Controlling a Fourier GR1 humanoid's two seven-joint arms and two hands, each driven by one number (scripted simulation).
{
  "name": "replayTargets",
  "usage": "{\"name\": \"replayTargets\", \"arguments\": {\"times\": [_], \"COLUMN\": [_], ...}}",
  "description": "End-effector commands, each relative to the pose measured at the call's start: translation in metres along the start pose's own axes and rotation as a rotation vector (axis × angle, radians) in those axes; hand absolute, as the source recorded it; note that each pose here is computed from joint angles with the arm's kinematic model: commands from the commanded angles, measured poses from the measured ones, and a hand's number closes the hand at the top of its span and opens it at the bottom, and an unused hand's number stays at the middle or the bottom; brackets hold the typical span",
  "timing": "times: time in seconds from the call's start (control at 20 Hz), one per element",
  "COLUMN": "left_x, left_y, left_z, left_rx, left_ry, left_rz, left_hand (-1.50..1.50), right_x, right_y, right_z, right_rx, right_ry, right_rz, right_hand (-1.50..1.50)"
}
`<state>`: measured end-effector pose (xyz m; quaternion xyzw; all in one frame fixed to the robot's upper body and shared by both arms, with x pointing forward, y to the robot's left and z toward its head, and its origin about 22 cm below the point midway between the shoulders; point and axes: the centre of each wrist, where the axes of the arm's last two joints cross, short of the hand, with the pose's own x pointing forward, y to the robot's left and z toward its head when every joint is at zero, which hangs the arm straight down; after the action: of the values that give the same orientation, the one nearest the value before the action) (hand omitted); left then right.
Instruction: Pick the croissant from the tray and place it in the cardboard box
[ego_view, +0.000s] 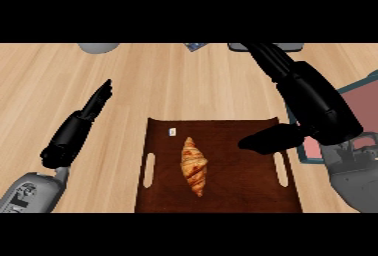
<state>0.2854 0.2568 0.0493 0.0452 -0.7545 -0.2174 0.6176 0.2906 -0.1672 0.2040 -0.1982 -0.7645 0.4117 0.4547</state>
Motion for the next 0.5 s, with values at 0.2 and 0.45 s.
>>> {"name": "replayTargets", "arguments": {"times": [0.2, 0.45], "left_x": [0.003, 0.008], "left_y": [0.006, 0.014], "left_z": [-0.001, -0.01], "left_rx": [-0.036, -0.039], "left_ry": [-0.004, -0.004], "left_rz": [-0.002, -0.001], "left_hand": [0.0, 0.0], "right_x": [0.052, 0.084], "right_y": [0.037, 0.065], "right_z": [0.012, -0.001], "right_rx": [0.231, 0.38], "right_ry": [-0.174, -0.088], "right_rz": [0.363, 0.562], "right_hand": [-1.5, -1.5]}}
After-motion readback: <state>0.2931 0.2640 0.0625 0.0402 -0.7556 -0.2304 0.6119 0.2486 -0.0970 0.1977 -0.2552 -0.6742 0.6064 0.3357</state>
